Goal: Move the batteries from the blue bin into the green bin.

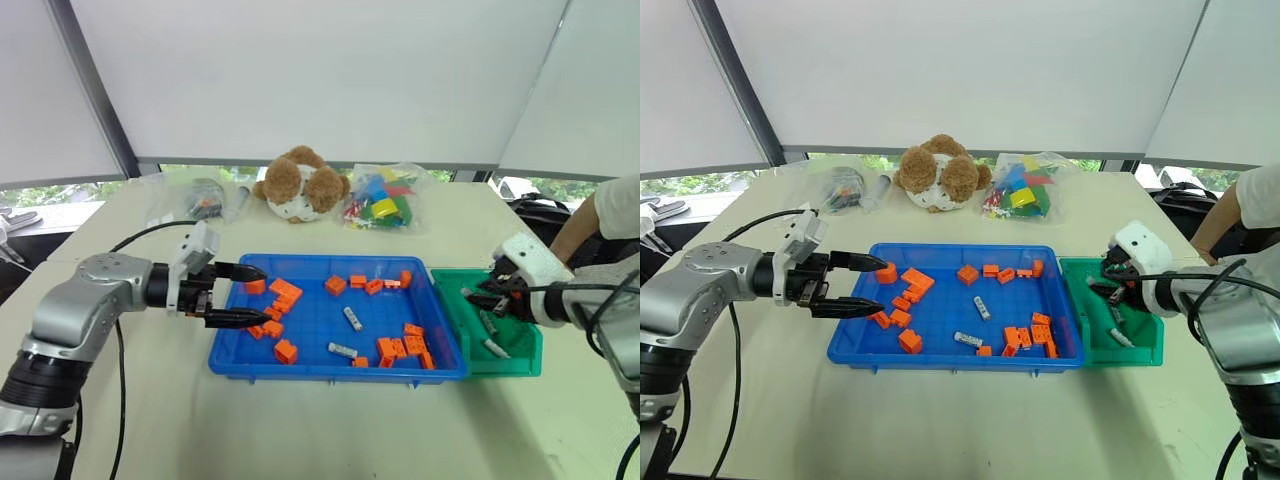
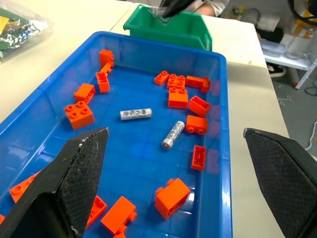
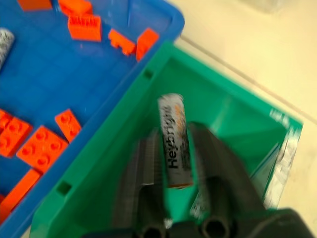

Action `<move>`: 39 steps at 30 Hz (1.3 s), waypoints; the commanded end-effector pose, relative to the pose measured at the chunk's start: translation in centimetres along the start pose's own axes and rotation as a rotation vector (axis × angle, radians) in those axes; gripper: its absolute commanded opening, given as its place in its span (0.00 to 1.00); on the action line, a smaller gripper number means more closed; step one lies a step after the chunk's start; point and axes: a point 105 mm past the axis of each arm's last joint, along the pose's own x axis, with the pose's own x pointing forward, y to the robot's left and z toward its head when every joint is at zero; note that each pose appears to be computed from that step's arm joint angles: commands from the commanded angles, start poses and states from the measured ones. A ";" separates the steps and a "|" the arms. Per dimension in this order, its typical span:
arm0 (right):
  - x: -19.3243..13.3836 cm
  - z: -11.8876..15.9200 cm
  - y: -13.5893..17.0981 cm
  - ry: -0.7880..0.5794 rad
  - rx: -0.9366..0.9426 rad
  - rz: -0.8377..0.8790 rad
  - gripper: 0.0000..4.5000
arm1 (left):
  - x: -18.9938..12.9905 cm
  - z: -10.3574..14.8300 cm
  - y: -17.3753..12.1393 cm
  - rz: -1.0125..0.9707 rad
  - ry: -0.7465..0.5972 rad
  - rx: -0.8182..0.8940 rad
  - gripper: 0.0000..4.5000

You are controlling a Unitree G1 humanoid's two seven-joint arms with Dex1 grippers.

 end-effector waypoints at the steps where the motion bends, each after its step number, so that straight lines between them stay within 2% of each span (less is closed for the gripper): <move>1: -1.2 1.3 -0.7 -0.042 -0.028 -0.044 0.67 | 0.0 0.9 0.0 -0.006 -0.002 0.048 1.00; 4: -1.5 2.0 -0.8 -0.057 -0.050 -0.054 1.00 | 0.1 0.9 0.0 -0.008 -0.001 0.049 1.00; 7: -1.7 4.6 0.2 -0.148 -0.080 0.009 1.00 | 0.2 1.0 0.0 -0.007 -0.002 0.051 1.00; 12: -0.5 8.2 6.6 -0.289 -0.167 0.350 1.00 | 0.3 1.1 0.2 -0.007 -0.002 0.054 1.00; 17: 2.5 8.7 11.1 -0.275 -0.245 0.558 1.00 | 0.5 1.0 0.3 -0.007 -0.002 0.058 1.00; 22: 5.8 8.8 14.4 -0.234 -0.290 0.682 1.00 | 0.4 0.9 0.1 0.000 0.000 0.062 1.00; 28: 8.1 7.9 16.6 -0.174 -0.332 0.766 1.00 | 0.1 0.9 -0.1 0.016 0.006 0.062 1.00; 39: 10.9 5.6 16.6 -0.057 -0.478 0.757 1.00 | -0.2 0.6 0.0 0.037 0.014 0.065 1.00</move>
